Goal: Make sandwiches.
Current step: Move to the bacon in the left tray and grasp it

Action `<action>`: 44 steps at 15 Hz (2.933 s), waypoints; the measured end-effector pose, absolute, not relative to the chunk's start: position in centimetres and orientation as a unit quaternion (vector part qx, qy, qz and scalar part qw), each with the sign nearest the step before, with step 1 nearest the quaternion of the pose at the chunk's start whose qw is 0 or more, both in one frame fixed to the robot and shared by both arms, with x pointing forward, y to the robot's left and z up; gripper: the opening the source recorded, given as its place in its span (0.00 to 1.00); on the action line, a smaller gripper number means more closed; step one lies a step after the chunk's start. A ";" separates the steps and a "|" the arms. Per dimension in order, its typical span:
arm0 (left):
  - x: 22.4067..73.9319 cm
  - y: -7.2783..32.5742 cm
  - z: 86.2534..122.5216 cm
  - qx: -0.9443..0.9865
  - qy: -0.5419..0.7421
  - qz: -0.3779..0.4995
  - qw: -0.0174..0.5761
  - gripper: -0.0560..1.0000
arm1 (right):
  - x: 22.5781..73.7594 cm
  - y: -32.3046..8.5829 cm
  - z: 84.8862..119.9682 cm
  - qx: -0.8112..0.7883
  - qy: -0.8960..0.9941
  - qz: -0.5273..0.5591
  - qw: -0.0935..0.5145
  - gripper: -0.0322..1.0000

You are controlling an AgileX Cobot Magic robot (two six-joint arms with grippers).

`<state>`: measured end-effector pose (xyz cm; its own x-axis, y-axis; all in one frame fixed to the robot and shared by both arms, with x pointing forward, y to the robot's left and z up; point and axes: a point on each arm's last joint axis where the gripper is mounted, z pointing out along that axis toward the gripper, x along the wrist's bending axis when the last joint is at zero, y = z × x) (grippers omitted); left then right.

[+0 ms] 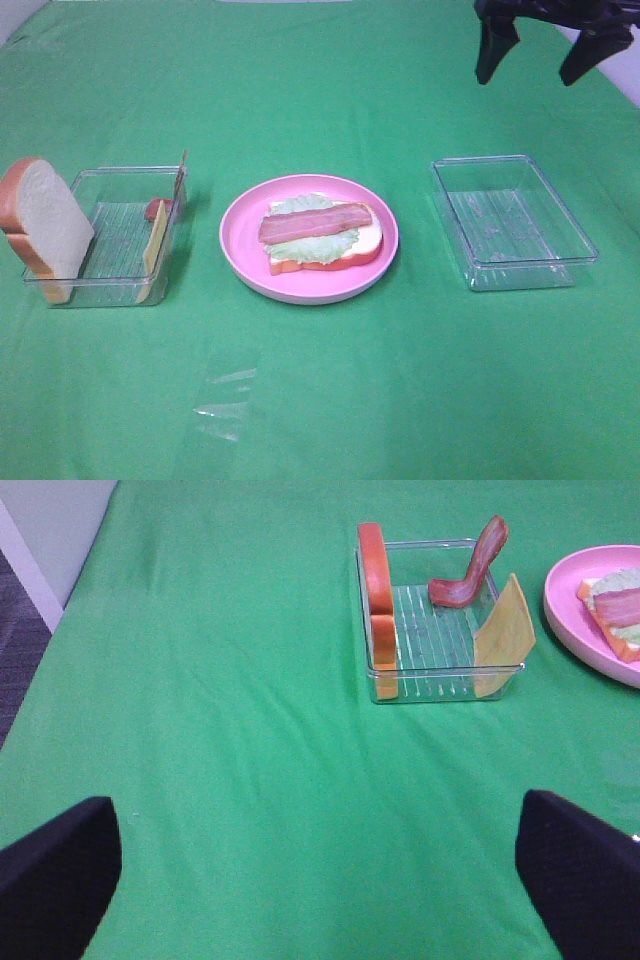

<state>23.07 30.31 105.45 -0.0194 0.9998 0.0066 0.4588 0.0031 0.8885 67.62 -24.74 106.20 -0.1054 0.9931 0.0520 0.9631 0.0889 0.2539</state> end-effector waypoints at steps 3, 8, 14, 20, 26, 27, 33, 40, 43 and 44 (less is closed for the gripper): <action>23.1 30.3 105.5 0.599 0.609 0.373 0.362 0.99 | 62.6 -26.5 106.1 0.680 0.729 0.071 0.038 0.92; 23.1 30.3 105.5 0.599 0.609 0.373 0.362 0.99 | 50.3 -27.3 107.3 0.681 0.728 0.070 0.031 0.92; 23.1 30.3 105.5 0.599 0.609 0.373 0.362 0.99 | 34.8 -28.6 106.7 0.669 0.717 0.159 0.112 0.92; 23.1 30.3 105.5 0.599 0.609 0.373 0.362 0.99 | 26.4 -29.2 105.3 0.636 0.688 0.273 0.217 0.92; 23.1 30.3 105.5 0.599 0.609 0.373 0.362 0.99 | 23.0 -29.4 102.9 0.597 0.672 0.338 0.278 0.92; 23.1 30.3 105.5 0.599 0.609 0.373 0.362 0.99 | 23.0 -29.4 102.9 0.596 0.674 0.337 0.278 0.92; 23.1 30.3 105.5 0.599 0.609 0.375 0.361 0.99 | 23.0 -29.2 102.9 0.595 0.675 0.341 0.273 0.92; 25.3 30.4 105.4 0.624 0.632 0.335 0.315 0.99 | 23.0 -29.2 102.9 0.611 0.660 0.336 0.281 0.92; 26.9 30.4 108.7 0.639 0.634 0.321 0.293 0.98 | 23.1 -29.1 102.9 0.611 0.659 0.338 0.280 0.92; 28.2 30.4 110.1 0.649 0.644 0.300 0.273 0.98 | 23.1 -29.1 102.9 0.611 0.659 0.338 0.280 0.92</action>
<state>28.16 30.43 110.08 -0.0088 0.9992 0.0386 0.6714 -0.0227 0.7408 23.06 -29.13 102.86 -0.0980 0.9942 0.0438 0.6163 0.0261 0.7870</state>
